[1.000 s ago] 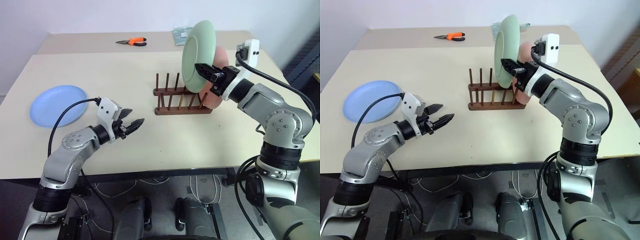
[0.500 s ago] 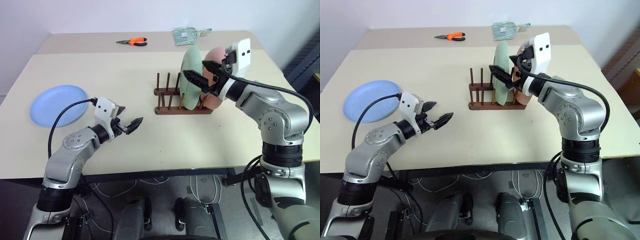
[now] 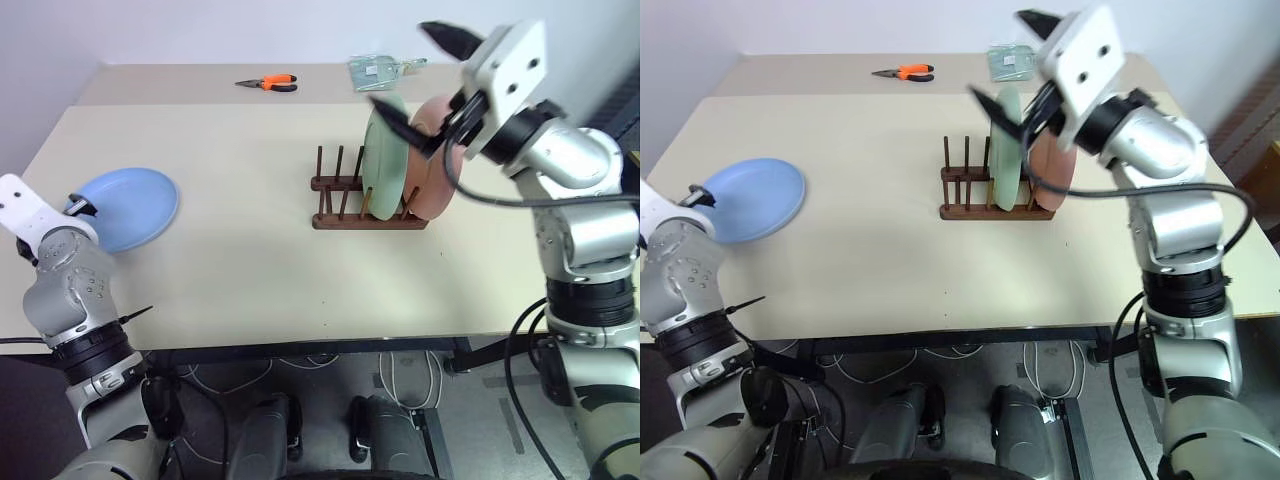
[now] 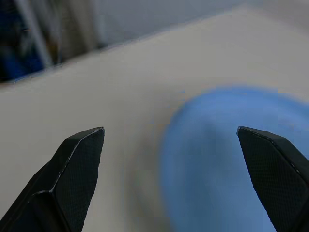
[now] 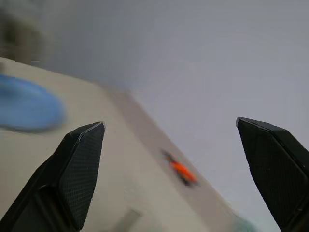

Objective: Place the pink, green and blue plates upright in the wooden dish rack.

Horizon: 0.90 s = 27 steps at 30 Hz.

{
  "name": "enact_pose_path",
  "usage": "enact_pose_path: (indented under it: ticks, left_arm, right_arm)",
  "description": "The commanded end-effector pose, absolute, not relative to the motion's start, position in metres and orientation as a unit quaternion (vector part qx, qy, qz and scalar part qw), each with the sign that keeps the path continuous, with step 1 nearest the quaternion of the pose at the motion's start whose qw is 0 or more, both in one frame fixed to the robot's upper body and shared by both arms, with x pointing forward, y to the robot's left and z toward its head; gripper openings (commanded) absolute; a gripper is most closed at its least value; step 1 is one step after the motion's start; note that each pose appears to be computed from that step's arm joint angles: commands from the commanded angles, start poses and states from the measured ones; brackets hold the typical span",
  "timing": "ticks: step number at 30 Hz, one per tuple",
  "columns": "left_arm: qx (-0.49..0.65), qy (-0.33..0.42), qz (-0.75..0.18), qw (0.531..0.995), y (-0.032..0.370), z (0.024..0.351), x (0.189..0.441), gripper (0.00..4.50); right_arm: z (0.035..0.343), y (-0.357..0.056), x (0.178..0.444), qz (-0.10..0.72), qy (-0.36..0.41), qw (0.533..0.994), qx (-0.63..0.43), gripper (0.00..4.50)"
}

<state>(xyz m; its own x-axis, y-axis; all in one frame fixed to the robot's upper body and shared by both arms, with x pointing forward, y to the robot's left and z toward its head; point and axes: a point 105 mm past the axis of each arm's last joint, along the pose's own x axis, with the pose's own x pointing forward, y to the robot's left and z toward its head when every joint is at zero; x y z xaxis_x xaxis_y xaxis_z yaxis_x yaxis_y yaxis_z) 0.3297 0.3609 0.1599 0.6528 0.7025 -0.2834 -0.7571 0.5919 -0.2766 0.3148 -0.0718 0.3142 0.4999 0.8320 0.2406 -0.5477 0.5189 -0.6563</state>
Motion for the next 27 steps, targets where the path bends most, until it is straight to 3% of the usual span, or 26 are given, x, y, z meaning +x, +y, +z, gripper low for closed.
enact_pose_path:
  ticks: [1,3,6,10,13,14,16,19,23,27]
  left_arm:
    - [-0.241,0.108,0.376,0.888,0.351,0.149,0.335,4.5]
    - [-0.281,0.125,0.356,0.882,0.345,0.139,0.339,4.5]
    - [-0.311,0.116,0.335,0.882,0.345,0.139,0.346,3.67]
    - [-0.339,0.109,0.311,0.881,0.341,0.141,0.354,1.79]
    - [-0.299,0.066,0.27,0.913,0.33,0.166,0.363,0.28]
    - [-0.288,0.047,0.253,0.922,0.326,0.175,0.366,0.07]
    - [-0.262,-0.029,0.158,0.951,0.292,0.22,0.375,0.07]
    - [-0.239,-0.077,0.054,0.966,0.239,0.263,0.377,0.07]
    - [-0.208,-0.106,-0.033,0.972,0.188,0.298,0.372,0.07]
    - [-0.192,-0.09,-0.073,0.975,0.157,0.308,0.366,0.07]
  right_arm:
    - [0.305,-0.057,0.3,0.451,-0.283,0.807,-0.255,4.45]
    - [0.295,-0.052,0.298,0.46,-0.276,0.805,-0.254,4.45]
    - [0.283,-0.049,0.298,0.461,-0.265,0.804,-0.265,4.5]
    - [0.275,-0.051,0.301,0.456,-0.256,0.806,-0.279,4.5]
    - [0.271,-0.054,0.306,0.455,-0.235,0.814,-0.273,4.5]
    - [0.27,-0.055,0.307,0.454,-0.229,0.817,-0.271,4.5]
    - [0.264,-0.05,0.309,0.459,-0.223,0.807,-0.297,4.5]
    - [0.257,-0.036,0.312,0.46,-0.233,0.782,-0.35,4.5]
    - [0.251,-0.027,0.328,0.428,-0.247,0.759,-0.423,4.5]
    - [0.256,-0.024,0.348,0.387,-0.268,0.747,-0.47,4.5]
